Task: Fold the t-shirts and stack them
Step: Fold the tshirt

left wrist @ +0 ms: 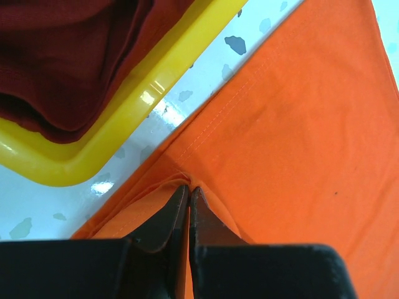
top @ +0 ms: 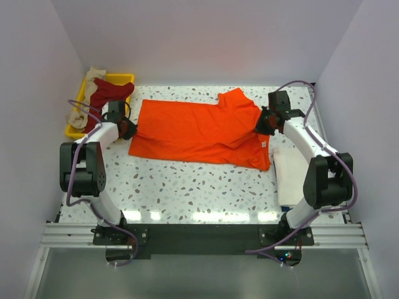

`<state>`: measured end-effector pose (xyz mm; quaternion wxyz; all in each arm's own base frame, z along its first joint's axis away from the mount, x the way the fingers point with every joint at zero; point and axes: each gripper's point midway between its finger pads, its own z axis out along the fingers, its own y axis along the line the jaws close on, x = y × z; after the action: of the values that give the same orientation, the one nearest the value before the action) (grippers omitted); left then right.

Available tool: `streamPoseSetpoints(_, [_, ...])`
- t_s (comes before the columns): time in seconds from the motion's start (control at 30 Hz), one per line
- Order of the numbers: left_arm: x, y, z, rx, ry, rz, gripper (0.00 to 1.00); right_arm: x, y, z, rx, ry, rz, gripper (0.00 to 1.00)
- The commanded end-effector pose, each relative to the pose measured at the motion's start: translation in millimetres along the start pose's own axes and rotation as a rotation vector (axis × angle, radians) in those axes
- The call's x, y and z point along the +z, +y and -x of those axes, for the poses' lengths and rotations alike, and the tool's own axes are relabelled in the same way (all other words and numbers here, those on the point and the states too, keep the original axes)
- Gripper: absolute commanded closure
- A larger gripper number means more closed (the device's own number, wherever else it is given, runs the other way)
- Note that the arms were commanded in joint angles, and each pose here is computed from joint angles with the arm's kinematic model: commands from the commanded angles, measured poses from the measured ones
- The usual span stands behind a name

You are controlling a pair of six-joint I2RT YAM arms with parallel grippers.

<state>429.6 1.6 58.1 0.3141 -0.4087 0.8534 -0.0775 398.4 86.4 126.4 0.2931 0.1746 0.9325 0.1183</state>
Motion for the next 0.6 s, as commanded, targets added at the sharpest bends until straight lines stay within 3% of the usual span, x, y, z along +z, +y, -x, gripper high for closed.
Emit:
streamPoseSetpoints(0.0, [-2,-20,19,0.010,-0.056,-0.045,0.94,-5,15,22,-0.011,-0.055,0.054,1.00])
streamPoseSetpoints(0.57, [8,-16,18,0.015,-0.051,-0.022,0.91,4,18,35,-0.011,-0.062,0.041,1.00])
